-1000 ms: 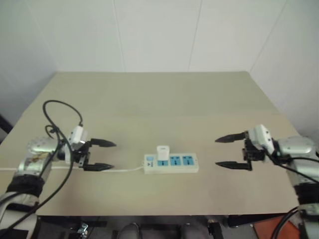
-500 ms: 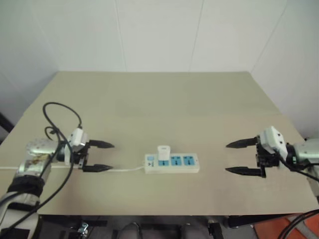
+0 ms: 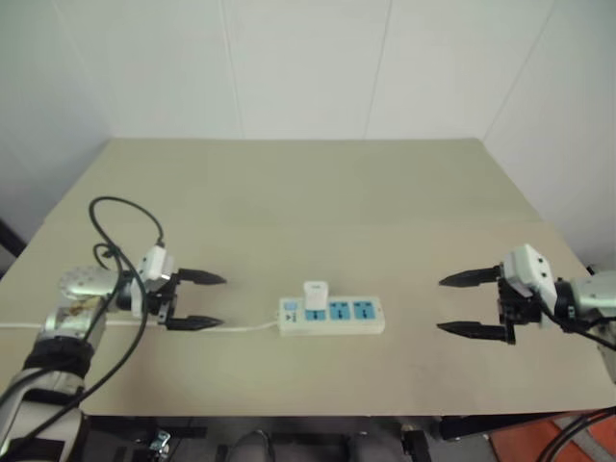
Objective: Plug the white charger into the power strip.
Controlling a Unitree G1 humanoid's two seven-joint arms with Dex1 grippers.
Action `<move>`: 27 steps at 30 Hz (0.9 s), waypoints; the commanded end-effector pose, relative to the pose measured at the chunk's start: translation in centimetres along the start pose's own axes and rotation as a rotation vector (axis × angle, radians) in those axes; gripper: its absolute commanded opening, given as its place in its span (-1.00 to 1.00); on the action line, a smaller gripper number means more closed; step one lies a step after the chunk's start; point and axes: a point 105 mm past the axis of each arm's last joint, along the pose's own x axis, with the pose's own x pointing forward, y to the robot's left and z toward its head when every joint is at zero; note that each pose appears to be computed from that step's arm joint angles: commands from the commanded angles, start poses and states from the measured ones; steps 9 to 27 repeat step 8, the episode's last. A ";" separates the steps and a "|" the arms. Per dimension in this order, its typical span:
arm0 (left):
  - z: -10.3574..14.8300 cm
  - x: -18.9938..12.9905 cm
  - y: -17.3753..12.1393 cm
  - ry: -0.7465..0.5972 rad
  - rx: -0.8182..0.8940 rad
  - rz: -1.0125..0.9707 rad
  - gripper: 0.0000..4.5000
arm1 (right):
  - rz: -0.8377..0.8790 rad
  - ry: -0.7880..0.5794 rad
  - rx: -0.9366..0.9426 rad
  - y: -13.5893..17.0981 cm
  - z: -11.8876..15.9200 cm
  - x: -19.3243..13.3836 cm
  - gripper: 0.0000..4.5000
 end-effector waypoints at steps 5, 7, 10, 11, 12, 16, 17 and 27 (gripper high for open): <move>1.3 -0.3 0.4 -0.026 0.038 0.016 0.98 | -0.034 -0.005 -0.032 -0.7 0.8 -0.6 1.00; 1.3 -0.3 0.3 -0.029 0.036 0.017 0.98 | -0.034 -0.006 -0.033 -0.9 0.8 -0.6 1.00; 1.3 -0.3 0.3 -0.031 0.035 0.017 0.98 | -0.034 -0.006 -0.033 -0.9 0.8 -0.5 1.00; 1.3 -0.3 0.3 -0.031 0.035 0.017 0.98 | -0.034 -0.006 -0.033 -0.9 0.8 -0.5 1.00; 1.3 -0.3 0.3 -0.031 0.035 0.017 0.98 | -0.034 -0.006 -0.033 -0.9 0.8 -0.5 1.00; 1.3 -0.3 0.3 -0.031 0.035 0.017 0.98 | -0.034 -0.006 -0.033 -0.9 0.8 -0.5 1.00; 1.3 -0.3 0.3 -0.031 0.035 0.017 0.98 | -0.034 -0.006 -0.033 -0.9 0.8 -0.5 1.00; 1.3 -0.3 0.3 -0.031 0.035 0.017 0.98 | -0.034 -0.006 -0.033 -0.9 0.8 -0.5 1.00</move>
